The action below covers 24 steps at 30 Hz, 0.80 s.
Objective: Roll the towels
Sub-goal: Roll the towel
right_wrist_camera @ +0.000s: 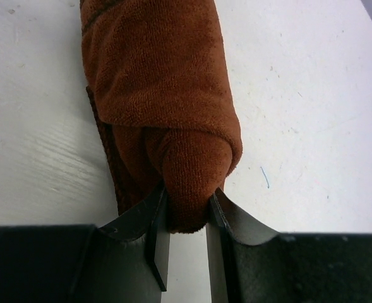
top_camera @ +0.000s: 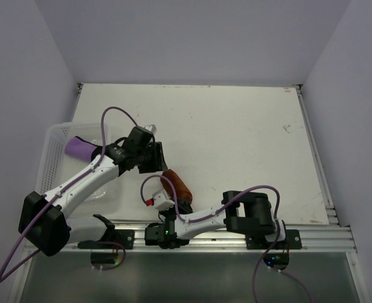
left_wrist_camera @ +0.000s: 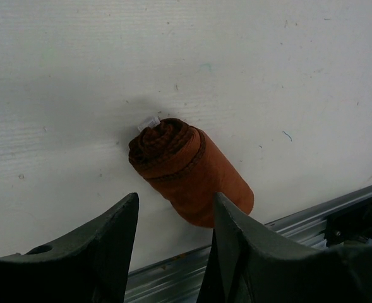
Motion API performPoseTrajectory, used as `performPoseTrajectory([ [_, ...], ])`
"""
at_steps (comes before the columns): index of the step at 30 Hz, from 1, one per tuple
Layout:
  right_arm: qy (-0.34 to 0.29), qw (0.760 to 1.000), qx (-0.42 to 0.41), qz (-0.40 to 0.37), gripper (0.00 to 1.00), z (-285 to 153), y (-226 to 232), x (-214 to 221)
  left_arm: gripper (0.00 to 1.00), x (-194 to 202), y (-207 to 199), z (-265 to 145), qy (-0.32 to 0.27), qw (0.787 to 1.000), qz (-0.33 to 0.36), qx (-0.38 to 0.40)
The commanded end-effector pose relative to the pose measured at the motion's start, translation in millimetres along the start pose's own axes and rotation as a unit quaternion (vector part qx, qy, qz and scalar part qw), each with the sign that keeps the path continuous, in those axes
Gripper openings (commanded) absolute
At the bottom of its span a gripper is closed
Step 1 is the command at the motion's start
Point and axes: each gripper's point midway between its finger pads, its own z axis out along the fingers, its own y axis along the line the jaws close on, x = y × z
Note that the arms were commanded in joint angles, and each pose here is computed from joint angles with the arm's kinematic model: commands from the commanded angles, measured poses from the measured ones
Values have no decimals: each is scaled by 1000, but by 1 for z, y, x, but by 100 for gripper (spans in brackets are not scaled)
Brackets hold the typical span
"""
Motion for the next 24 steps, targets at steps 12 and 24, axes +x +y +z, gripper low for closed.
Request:
performPoseTrajectory([
  [12, -22, 997, 1, -76, 13, -5, 24, -20, 62, 23, -20, 7, 44, 998, -20, 50],
  [24, -26, 995, -1, -96, 14, -7, 36, -17, 70, 45, -23, 30, 68, 997, -21, 8],
])
